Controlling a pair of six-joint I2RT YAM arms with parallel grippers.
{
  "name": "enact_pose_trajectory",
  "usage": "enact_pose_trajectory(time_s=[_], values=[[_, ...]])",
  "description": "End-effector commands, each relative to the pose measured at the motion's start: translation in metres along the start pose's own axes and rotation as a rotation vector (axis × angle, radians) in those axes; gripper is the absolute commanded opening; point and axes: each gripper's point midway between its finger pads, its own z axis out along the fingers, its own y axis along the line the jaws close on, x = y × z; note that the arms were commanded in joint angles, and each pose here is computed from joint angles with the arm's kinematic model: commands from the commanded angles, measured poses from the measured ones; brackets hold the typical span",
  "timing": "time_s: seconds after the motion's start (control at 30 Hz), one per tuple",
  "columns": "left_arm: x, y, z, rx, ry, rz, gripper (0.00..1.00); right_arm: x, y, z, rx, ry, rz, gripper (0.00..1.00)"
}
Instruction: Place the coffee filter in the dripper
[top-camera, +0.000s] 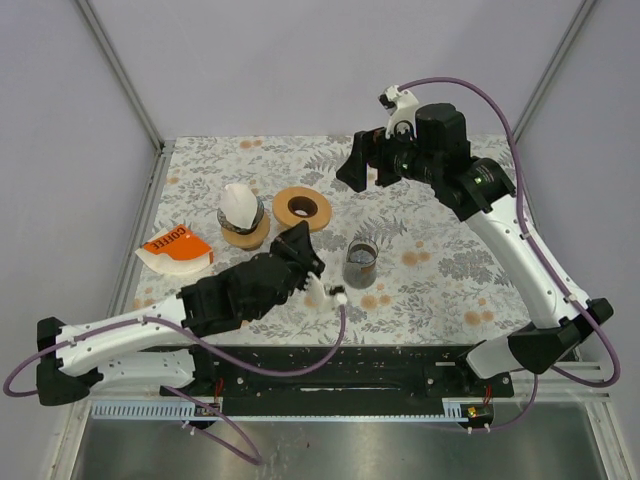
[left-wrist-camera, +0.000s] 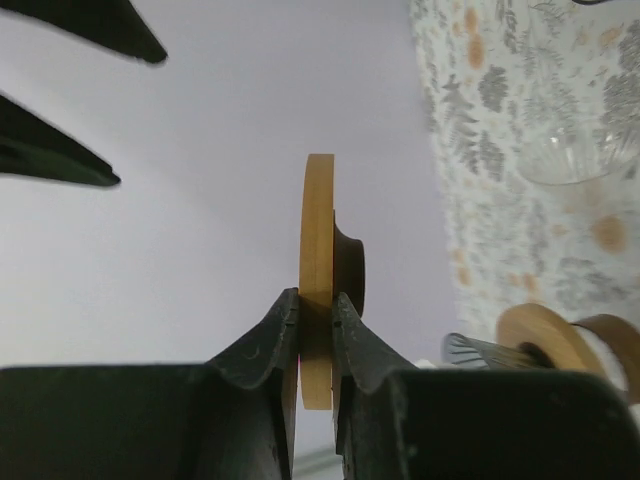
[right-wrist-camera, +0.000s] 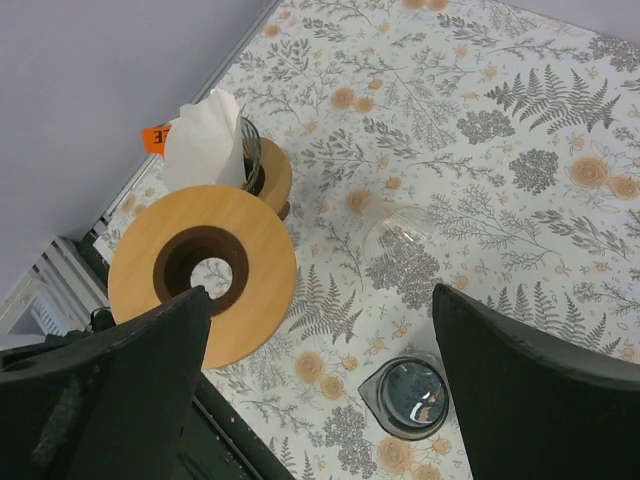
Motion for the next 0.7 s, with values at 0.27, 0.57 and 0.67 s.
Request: enact_pose_trajectory(time_s=[0.27, 0.57, 0.67], values=[[-0.039, 0.033, -0.028, -0.522, -0.086, 0.495, 0.0, 0.045, 0.036, -0.017, -0.035, 0.125, -0.203, 0.96], [-0.046, 0.02, -0.024, -0.523, -0.109, 0.539, 0.0, 0.056, 0.022, 0.0, 0.021, 0.167, -0.196, 0.87], [-0.047, 0.018, -0.023, -0.512, -0.114, 0.54, 0.0, 0.05, 0.024, 0.005, 0.02, 0.155, -0.19, 0.83]])
